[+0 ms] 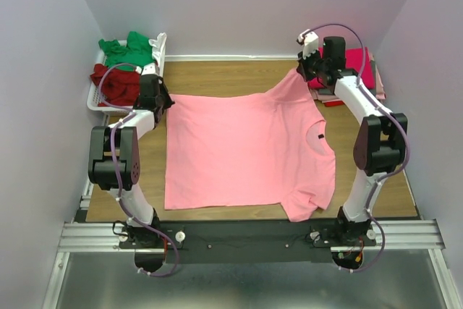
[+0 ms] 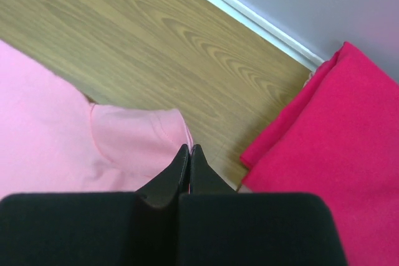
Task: Fold and stack the t-shirts
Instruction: Fold the tshirt
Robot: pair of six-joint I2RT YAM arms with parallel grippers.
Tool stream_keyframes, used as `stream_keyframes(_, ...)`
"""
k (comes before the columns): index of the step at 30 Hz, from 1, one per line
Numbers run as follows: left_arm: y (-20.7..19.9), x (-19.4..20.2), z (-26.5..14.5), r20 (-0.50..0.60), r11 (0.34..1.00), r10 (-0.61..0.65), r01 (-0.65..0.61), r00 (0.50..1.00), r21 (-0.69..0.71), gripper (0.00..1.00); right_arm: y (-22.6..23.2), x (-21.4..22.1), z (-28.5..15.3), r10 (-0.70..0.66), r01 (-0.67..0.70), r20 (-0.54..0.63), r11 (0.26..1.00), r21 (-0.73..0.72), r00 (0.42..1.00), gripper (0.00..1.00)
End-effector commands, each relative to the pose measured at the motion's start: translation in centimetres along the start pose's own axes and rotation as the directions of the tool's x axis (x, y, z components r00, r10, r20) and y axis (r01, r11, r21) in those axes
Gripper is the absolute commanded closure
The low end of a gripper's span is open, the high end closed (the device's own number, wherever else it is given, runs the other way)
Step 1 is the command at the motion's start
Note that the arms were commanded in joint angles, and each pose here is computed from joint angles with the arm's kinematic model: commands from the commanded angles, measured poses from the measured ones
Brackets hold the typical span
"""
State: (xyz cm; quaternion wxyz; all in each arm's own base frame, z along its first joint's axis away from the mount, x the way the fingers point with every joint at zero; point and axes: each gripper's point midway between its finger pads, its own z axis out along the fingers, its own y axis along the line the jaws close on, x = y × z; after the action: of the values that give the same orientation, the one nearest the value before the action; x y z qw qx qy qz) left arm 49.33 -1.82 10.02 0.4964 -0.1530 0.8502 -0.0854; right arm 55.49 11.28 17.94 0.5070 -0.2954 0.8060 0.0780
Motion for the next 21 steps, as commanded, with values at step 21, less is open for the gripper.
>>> stream_keyframes(21, 0.5, -0.3, -4.0, 0.031, 1.000, 0.013, -0.013, 0.999, -0.004, 1.00, 3.5, 1.5, -8.0, 0.052, -0.048, 0.053, 0.996, -0.078, 0.997, 0.99)
